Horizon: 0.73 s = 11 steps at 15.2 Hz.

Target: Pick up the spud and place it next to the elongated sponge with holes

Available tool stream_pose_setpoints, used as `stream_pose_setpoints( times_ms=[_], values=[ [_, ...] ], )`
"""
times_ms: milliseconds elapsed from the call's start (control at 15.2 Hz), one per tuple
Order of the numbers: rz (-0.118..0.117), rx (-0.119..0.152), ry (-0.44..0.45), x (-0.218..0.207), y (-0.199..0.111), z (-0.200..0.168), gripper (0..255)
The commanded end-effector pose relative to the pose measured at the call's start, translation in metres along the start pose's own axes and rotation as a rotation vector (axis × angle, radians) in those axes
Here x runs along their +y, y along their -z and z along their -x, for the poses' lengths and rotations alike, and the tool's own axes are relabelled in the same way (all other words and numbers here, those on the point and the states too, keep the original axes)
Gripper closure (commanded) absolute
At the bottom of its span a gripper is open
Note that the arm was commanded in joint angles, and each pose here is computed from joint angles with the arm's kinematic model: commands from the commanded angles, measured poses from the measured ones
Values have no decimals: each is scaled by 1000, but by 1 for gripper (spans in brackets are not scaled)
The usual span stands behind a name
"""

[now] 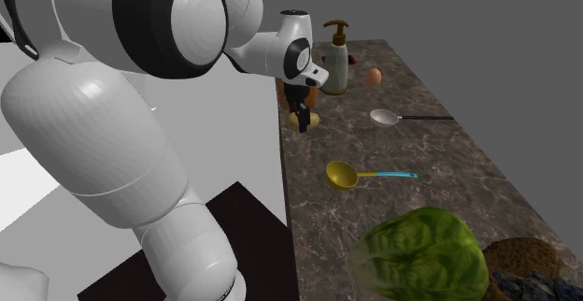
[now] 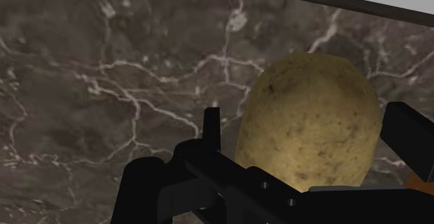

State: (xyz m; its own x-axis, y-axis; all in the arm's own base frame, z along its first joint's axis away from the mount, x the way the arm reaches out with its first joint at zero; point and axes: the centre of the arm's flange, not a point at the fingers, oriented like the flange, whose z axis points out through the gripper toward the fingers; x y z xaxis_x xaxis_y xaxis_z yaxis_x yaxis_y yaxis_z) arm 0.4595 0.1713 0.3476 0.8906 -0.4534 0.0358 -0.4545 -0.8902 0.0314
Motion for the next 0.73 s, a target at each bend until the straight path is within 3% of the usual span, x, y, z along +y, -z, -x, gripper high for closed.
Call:
stream_pose_setpoints(
  times_ms=[0,132,198,660],
  values=[
    [0,0,0,0,0,0,0],
    [0,0,0,0,0,0,0],
    [0,0,0,0,0,0,255],
    [0,0,0,0,0,0,255]
  ],
)
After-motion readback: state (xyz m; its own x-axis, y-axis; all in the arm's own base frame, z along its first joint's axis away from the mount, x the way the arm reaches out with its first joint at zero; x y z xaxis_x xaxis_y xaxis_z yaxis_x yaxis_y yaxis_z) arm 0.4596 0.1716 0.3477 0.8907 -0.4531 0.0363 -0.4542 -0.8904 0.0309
